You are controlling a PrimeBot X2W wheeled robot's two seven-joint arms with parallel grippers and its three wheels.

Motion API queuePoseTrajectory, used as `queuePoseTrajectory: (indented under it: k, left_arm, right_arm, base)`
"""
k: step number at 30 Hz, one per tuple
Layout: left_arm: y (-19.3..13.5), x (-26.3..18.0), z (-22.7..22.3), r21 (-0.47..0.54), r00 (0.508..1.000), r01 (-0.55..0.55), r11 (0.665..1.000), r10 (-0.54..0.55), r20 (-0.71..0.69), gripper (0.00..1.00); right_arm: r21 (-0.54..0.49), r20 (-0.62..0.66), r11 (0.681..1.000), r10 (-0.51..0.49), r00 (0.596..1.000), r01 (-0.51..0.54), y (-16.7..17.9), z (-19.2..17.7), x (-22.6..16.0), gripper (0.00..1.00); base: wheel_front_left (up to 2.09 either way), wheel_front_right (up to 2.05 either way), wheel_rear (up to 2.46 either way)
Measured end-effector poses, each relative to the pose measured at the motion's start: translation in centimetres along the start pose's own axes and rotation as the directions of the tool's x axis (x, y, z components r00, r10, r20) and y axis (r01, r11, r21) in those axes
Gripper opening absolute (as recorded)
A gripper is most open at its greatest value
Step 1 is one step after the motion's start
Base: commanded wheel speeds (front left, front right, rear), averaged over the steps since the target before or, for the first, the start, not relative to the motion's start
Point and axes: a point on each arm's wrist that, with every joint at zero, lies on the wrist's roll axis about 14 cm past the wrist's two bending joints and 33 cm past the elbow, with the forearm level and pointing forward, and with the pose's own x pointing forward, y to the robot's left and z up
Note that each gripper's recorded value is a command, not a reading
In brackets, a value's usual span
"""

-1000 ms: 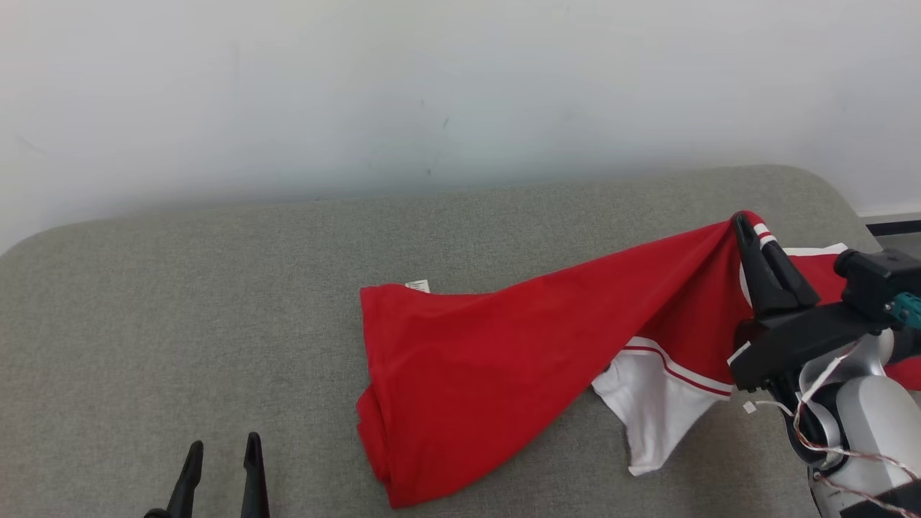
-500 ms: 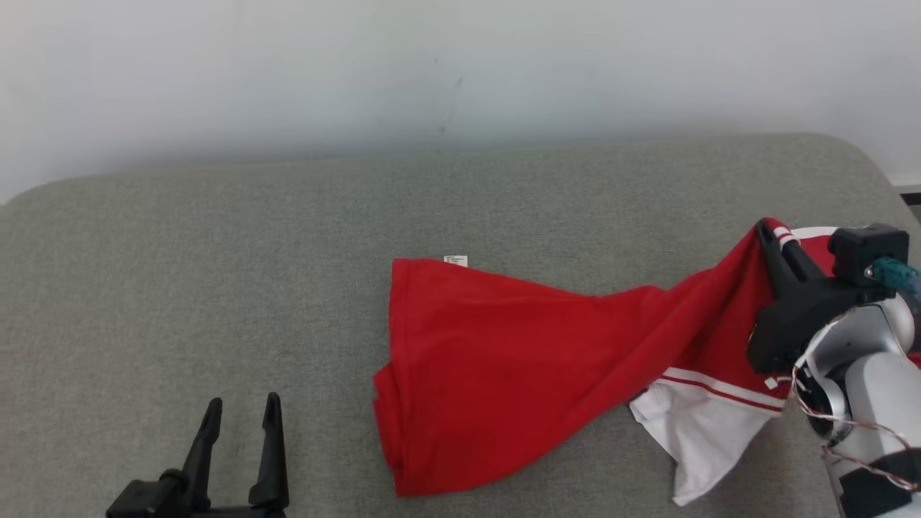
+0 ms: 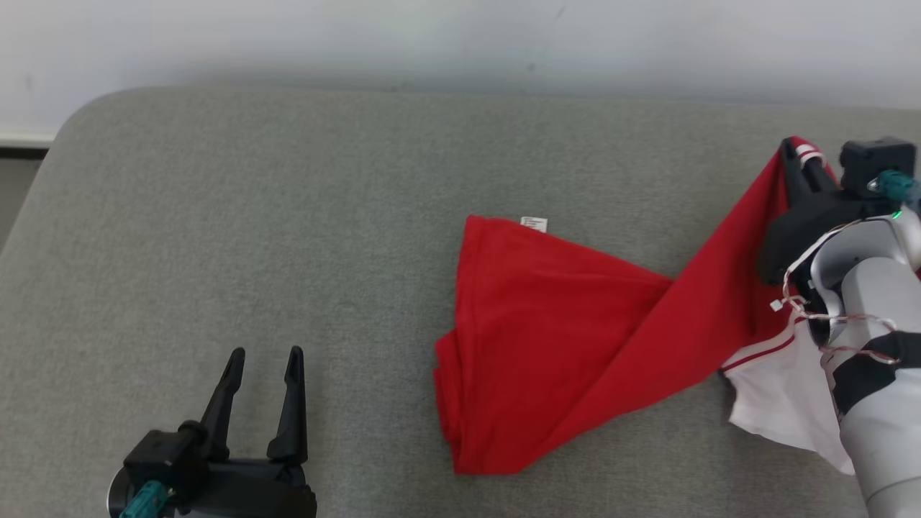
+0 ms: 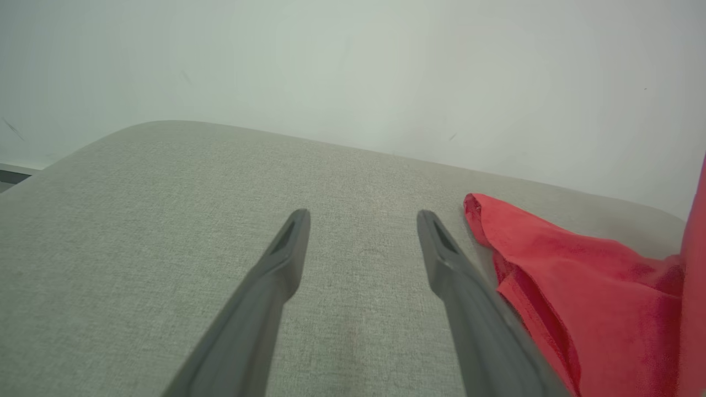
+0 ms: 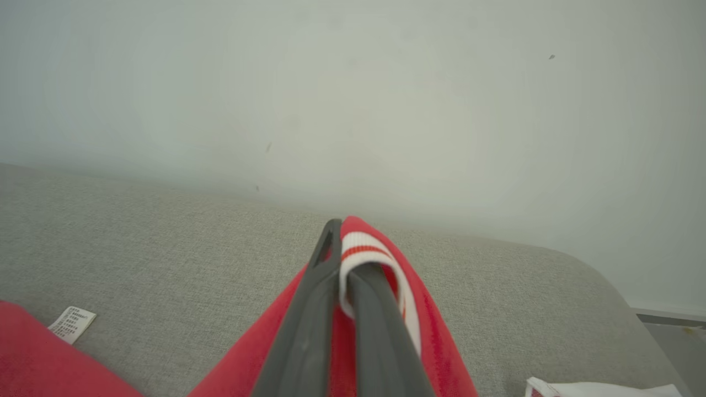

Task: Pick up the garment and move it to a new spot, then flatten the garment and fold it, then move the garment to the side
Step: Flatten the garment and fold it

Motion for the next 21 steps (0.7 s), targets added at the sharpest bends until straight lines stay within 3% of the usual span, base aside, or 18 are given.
queuePoseTrajectory:
  k: [1,2,3,10,16,21]
  left_arm:
    - [0.2,0.0,-0.1,0.001,1.000,-0.007,1.000,0.007,-0.002,1.00]
    - [0.4,0.1,-0.1,0.002,1.000,-0.011,1.000,0.011,-0.004,1.00]
    - [0.6,0.2,-0.2,0.004,1.000,-0.017,1.000,0.017,-0.006,1.00]
    - [1.8,0.4,-0.5,0.009,0.999,-0.051,0.999,0.051,-0.015,1.00]
    - [2.3,0.1,-0.5,0.013,0.998,-0.066,0.998,0.066,-0.016,1.00]
    - [2.1,-0.6,-0.3,0.009,0.998,-0.060,0.998,0.060,-0.013,1.00]
  right_arm:
    - [0.007,0.004,1.000,-0.001,1.000,0.001,0.1,-0.1,0.5,0.33]
    - [0.026,0.006,1.000,-0.007,1.000,0.006,0.1,-0.2,1.0,0.91]
    - [0.036,-0.006,0.999,-0.006,1.000,0.006,0.3,-0.7,1.4,1.00]
    - [-0.017,-0.209,0.999,0.040,0.977,-0.045,2.2,-6.8,1.6,1.00]
    - [-0.067,-0.211,0.998,-0.001,0.978,-0.014,-0.2,-7.3,-0.1,1.00]
    - [-0.044,-0.147,0.999,-0.020,0.989,0.013,-1.1,-6.0,-2.1,1.00]
  base:
    - [0.00,0.00,0.00]
    - [0.00,0.00,0.00]
    - [0.00,0.00,0.00]
    - [0.00,0.00,0.00]
    - [0.00,0.00,0.00]
    - [0.00,0.00,0.00]
